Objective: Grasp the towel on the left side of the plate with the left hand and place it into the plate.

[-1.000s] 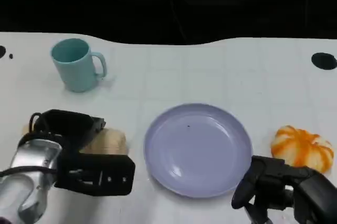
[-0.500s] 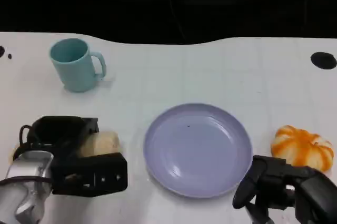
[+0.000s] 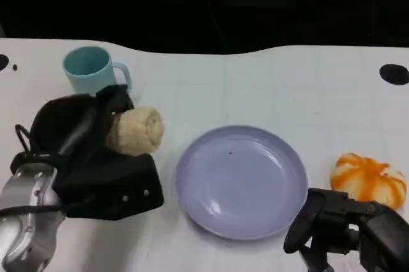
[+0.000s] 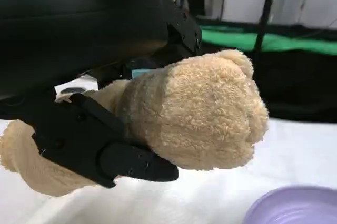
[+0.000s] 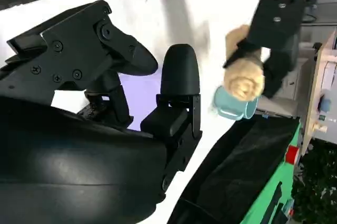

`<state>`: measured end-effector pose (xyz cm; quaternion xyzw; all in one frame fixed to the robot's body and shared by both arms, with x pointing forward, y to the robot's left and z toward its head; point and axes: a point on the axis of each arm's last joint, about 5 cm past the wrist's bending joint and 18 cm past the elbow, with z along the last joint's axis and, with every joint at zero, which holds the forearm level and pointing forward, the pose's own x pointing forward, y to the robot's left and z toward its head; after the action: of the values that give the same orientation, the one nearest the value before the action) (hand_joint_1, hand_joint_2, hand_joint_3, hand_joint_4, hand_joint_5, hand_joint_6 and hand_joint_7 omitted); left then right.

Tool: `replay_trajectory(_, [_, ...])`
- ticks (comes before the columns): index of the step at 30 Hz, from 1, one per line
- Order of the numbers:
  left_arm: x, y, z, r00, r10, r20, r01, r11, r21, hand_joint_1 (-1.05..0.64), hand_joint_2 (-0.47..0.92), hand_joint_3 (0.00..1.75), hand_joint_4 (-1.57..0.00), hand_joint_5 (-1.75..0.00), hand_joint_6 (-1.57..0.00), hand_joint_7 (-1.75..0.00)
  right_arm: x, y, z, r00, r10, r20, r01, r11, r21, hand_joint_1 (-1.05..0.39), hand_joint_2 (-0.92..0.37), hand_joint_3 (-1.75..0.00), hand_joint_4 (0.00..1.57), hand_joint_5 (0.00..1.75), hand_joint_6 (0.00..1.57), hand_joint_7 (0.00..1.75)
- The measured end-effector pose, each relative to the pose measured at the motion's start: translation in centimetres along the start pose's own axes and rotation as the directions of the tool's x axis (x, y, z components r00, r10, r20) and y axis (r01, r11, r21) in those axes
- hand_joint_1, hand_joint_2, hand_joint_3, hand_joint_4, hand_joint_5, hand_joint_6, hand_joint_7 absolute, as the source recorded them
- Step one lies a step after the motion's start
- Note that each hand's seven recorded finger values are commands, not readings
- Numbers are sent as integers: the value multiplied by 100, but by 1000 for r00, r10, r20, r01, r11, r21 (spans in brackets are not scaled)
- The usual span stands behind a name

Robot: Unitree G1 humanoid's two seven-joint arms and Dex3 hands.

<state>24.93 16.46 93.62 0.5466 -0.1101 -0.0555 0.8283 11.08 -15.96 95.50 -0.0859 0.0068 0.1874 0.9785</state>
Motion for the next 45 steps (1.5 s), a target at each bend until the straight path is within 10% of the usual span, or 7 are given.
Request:
replay_trajectory(14, [190, -79, 776, 972, 26, 232, 2, 993, -119, -21, 40, 117, -95, -175, -72, -175, 6, 14, 2, 1000, 10, 2, -10, 1000, 2, -16, -56, -107, 77, 166, 71, 133])
replay_trajectory(23, [171, -291, 944, 957, -84, 278, 116, 988, -102, -21, 45, 108, -96, -175, -68, -175, 6, 20, 9, 1000, 7, 6, -7, 1000, 0, -14, -55, -108, 78, 165, 71, 133])
replay_trajectory(27, [174, -328, 975, 951, -119, 286, 157, 981, -112, -20, 44, 110, -92, -175, -78, -128, 7, 21, 10, 1000, 6, 7, -6, 1000, 2, -14, -55, -108, 78, 165, 72, 132])
replay_trajectory(29, [175, -338, 991, 946, -143, 290, 185, 975, -125, -23, 59, 79, -72, -169, -82, -80, 7, 21, 10, 1000, 6, 7, -6, 1000, 2, -15, -55, -108, 78, 165, 72, 132])
replay_trajectory(33, [173, -321, 990, 918, -243, 315, 301, 942, -151, -38, 89, 23, -50, -85, -59, -13, 6, 21, 10, 1000, 5, 7, -5, 1000, 1, -15, -55, -107, 78, 165, 72, 131])
replay_trajectory(36, [161, -256, 997, 895, -280, 347, 351, 923, -159, -52, 92, 17, -33, -49, -32, -1, 6, 21, 11, 1000, 5, 7, -5, 1000, 1, -15, -55, -107, 78, 166, 72, 131])
replay_trajectory(45, [133, -153, 948, 865, -335, 373, 404, 906, -123, -71, 92, 19, -17, -40, -21, 0, 6, 20, 11, 1000, 5, 7, -5, 1000, 1, -14, -56, -107, 78, 166, 71, 131])
